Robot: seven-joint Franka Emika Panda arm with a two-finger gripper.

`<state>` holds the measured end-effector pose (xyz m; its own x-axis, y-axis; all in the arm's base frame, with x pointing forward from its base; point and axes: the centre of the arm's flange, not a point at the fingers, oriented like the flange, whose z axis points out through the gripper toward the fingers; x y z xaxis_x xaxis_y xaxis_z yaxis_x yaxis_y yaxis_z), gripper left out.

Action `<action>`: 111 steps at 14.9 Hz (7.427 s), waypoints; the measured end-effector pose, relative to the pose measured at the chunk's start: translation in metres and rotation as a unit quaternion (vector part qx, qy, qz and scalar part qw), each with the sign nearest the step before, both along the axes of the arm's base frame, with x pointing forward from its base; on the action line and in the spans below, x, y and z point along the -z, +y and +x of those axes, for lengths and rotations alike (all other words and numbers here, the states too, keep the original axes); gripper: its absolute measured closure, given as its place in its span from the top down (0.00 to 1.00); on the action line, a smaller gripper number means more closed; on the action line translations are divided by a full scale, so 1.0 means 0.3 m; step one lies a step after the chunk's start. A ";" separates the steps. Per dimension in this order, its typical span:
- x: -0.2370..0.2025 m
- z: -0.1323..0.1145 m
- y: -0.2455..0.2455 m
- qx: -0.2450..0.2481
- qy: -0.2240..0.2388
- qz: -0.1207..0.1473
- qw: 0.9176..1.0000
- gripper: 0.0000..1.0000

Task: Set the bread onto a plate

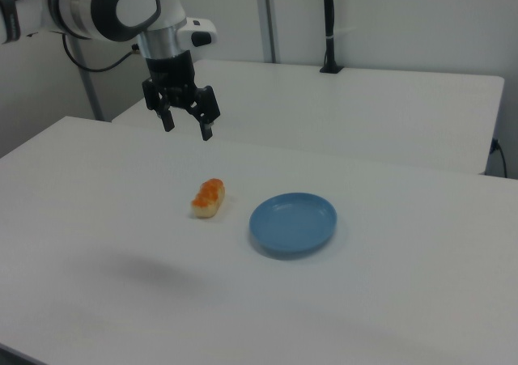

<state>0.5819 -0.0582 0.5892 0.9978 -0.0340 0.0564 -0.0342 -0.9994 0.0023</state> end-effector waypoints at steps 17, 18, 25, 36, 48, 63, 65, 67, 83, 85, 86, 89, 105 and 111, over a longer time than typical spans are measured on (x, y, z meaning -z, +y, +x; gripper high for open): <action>-0.003 0.008 0.012 -0.004 -0.008 -0.006 1.000 1.00; 0.000 0.009 0.021 -0.007 -0.007 -0.006 1.000 1.00; 0.028 0.025 0.068 -0.019 -0.002 -0.007 1.000 1.00; 0.363 0.235 0.244 -0.060 -0.023 -0.021 0.998 1.00; 0.788 0.357 0.342 -0.070 -0.013 -0.034 0.997 1.00; 0.968 0.399 0.423 -0.047 -0.043 -0.027 0.998 0.94; 0.961 0.404 0.423 -0.046 -0.046 -0.026 0.998 0.76; 0.946 0.412 0.420 -0.045 -0.051 -0.026 0.997 0.55; 0.693 0.384 -0.259 0.053 -0.096 -0.060 0.992 0.58; 0.724 0.363 -0.344 0.061 -0.086 -0.065 0.992 0.61; 0.745 0.359 -0.365 0.063 -0.081 -0.066 0.992 0.62; 0.809 0.358 -0.367 0.063 -0.067 -0.066 0.994 0.67; 0.239 0.169 -0.007 0.000 -0.003 -0.022 1.000 1.00; 0.032 0.002 0.138 -0.033 0.017 -0.005 0.999 1.00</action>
